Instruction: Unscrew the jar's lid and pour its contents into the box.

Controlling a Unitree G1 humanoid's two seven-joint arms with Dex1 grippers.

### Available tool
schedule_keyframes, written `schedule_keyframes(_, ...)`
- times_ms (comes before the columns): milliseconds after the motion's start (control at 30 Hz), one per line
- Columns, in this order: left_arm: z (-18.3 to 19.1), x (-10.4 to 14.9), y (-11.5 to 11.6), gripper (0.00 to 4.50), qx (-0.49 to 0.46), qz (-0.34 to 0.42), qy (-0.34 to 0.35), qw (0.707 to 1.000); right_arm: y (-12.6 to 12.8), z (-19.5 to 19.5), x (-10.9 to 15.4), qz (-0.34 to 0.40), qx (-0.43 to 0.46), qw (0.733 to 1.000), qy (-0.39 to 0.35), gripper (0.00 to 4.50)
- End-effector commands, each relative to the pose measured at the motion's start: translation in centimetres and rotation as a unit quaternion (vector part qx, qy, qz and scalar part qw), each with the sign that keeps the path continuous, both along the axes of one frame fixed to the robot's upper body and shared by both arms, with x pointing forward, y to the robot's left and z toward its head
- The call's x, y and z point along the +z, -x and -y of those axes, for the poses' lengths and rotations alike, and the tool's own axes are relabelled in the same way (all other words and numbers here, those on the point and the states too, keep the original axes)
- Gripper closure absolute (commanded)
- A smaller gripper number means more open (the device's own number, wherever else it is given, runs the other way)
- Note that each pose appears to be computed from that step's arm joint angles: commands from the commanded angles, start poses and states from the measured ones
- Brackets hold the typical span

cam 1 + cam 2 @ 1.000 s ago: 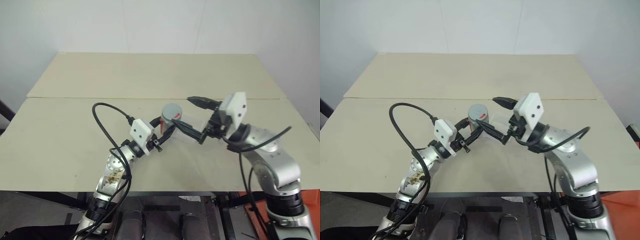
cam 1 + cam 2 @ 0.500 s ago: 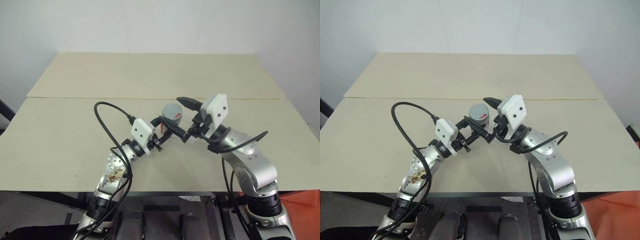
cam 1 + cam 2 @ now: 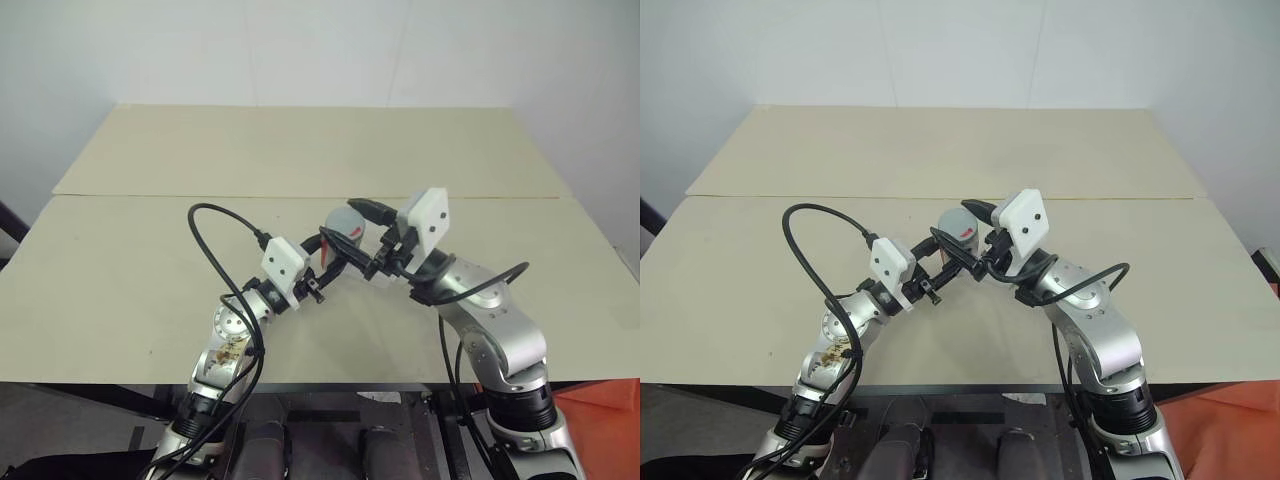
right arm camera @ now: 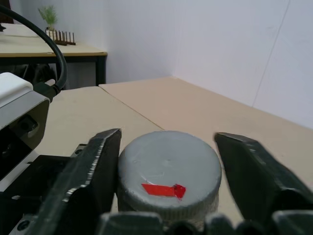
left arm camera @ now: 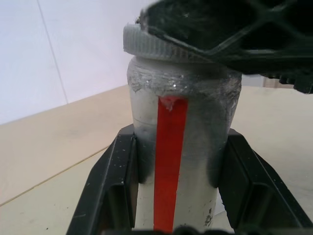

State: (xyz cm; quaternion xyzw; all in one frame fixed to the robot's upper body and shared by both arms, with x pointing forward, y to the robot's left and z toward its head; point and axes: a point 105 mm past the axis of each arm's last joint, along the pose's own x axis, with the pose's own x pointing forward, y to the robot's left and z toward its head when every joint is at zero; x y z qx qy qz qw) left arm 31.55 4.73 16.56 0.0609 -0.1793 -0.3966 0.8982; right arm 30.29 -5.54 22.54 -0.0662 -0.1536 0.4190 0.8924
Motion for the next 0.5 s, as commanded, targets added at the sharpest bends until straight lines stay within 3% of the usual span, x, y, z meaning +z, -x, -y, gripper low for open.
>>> schedule_keyframes(33, -0.1, 1.3, 0.4, 2.63, -0.004, 0.028, 0.013, 1.000, 0.1, -0.1, 1.0, 0.023, -0.001, 1.000, -0.001, 1.73)
schedule_keyframes(267, 0.1, 1.3, 1.1, 2.63, -0.032, 0.024, 0.014, 0.999, 0.5, 0.0, 0.7, 0.025, 0.024, 0.999, 0.023, 1.73)
schedule_keyframes(367, 0.1, 1.8, 2.2, 2.63, -0.085, 0.009, 0.040, 0.996, 1.2, 0.1, 0.4, 0.022, 0.078, 0.995, 0.053, 1.73)
schedule_keyframes(500, 0.0, 1.7, 4.0, 2.63, -0.162, -0.007, 0.022, 0.986, 2.3, 0.2, 0.2, 0.004, 0.176, 0.981, 0.082, 1.73)
